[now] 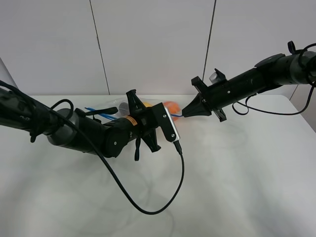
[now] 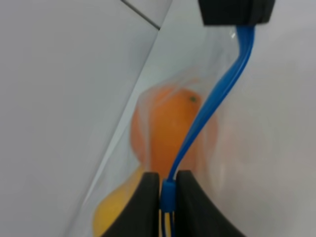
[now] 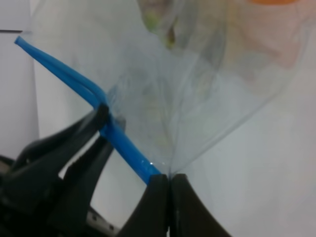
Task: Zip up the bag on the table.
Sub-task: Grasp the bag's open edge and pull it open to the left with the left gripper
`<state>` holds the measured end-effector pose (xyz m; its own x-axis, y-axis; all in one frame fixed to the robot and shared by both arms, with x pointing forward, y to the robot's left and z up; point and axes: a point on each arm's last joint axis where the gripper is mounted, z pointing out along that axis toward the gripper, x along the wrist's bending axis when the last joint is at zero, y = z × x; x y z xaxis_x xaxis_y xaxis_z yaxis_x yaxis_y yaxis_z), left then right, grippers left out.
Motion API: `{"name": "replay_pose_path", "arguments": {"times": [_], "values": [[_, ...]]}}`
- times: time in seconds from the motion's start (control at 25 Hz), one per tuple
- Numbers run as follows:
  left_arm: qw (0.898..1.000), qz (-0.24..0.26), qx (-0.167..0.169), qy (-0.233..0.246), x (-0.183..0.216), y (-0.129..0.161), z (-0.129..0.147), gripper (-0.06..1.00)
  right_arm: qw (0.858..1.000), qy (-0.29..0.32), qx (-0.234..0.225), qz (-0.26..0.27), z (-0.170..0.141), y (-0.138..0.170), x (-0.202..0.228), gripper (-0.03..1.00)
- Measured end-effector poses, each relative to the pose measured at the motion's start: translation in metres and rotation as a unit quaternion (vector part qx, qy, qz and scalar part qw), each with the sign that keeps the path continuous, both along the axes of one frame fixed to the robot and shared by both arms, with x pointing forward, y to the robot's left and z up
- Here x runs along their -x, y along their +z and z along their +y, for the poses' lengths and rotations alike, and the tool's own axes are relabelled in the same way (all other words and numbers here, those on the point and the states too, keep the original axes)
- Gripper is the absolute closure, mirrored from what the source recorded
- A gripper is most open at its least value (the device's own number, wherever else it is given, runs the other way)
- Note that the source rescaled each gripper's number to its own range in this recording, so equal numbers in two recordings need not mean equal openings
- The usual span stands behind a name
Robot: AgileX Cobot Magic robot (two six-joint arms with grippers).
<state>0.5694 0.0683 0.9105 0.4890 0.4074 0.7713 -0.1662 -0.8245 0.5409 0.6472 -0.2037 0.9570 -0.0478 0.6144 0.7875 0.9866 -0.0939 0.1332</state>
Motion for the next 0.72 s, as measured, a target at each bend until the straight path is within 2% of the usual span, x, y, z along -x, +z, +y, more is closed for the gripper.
{"name": "replay_pose_path", "arguments": {"times": [0.4,0.72], "values": [[0.997,-0.007,-0.03,0.068,-0.033,-0.001,0.057,0.94,1.0,-0.005,-0.005,0.0,0.0,0.001,-0.001,0.97],[0.991,-0.019,-0.052,0.122,-0.052,0.0,0.105,0.94,1.0,-0.006,-0.007,0.0,0.001,0.001,-0.001,0.97]]}}
